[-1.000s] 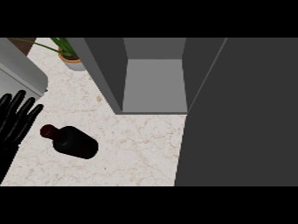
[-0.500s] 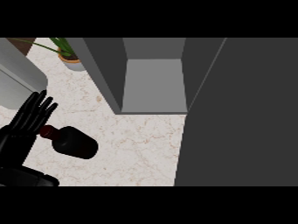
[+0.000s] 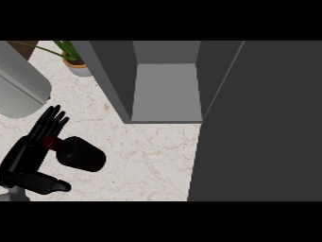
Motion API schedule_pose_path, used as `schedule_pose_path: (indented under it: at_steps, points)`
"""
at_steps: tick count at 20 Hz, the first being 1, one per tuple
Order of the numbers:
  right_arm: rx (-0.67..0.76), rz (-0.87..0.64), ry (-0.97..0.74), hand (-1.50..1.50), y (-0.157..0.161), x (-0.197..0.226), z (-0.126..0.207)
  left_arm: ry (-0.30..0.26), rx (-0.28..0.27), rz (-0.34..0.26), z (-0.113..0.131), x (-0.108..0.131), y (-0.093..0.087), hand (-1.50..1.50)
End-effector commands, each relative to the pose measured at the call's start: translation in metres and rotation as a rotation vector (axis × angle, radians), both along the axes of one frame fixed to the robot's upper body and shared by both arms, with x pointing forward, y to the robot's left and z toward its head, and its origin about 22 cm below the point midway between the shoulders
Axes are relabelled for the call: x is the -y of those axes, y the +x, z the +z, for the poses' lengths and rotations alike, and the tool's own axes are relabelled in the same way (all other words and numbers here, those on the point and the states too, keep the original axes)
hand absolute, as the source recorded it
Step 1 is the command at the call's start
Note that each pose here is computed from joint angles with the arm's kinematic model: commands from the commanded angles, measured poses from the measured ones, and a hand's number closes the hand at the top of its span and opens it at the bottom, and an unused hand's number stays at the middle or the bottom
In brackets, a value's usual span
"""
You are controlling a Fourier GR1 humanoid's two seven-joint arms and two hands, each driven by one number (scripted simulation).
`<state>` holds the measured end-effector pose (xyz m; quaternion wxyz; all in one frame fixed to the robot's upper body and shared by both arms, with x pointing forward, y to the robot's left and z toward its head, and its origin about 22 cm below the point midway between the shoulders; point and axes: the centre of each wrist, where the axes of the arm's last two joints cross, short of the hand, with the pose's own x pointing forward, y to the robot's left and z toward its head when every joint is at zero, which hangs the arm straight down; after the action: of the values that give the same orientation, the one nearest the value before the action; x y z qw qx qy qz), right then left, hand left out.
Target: Pick up the wine, place it into the cabinet and close the cabinet
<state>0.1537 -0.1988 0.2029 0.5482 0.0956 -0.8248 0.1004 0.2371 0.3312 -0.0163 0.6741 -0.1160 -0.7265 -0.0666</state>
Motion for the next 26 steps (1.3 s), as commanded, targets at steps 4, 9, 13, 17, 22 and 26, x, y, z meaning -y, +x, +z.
schedule_pose_path:
  at_steps: [4, 9, 13, 17, 22, 26]
  points:
    - [0.048, 0.013, 0.032, -1.50, -0.026, 0.012, 0.007, -0.014, -0.042, -0.039, -0.053, -0.011, -0.009, -1.50]
    - [0.026, 0.009, 0.018, -1.50, -0.006, -0.006, 0.001, -0.020, -0.045, -0.030, -0.072, 0.008, -0.002, -1.50]
    - [0.019, 0.032, 0.024, -1.50, -0.011, 0.006, 0.008, -0.017, -0.066, -0.047, -0.107, -0.003, -0.010, -1.50]
    - [0.053, 0.027, 0.048, -1.50, -0.023, 0.008, 0.009, -0.039, -0.094, -0.058, -0.112, 0.013, 0.007, -1.50]
    - [0.003, 0.034, 0.013, -1.50, -0.024, 0.003, 0.007, -0.153, -0.133, -0.036, -0.134, 0.001, -0.014, -1.50]
    - [0.034, 0.038, 0.014, -1.50, -0.022, 0.011, 0.010, -0.189, -0.130, -0.080, -0.122, 0.002, 0.011, -1.50]
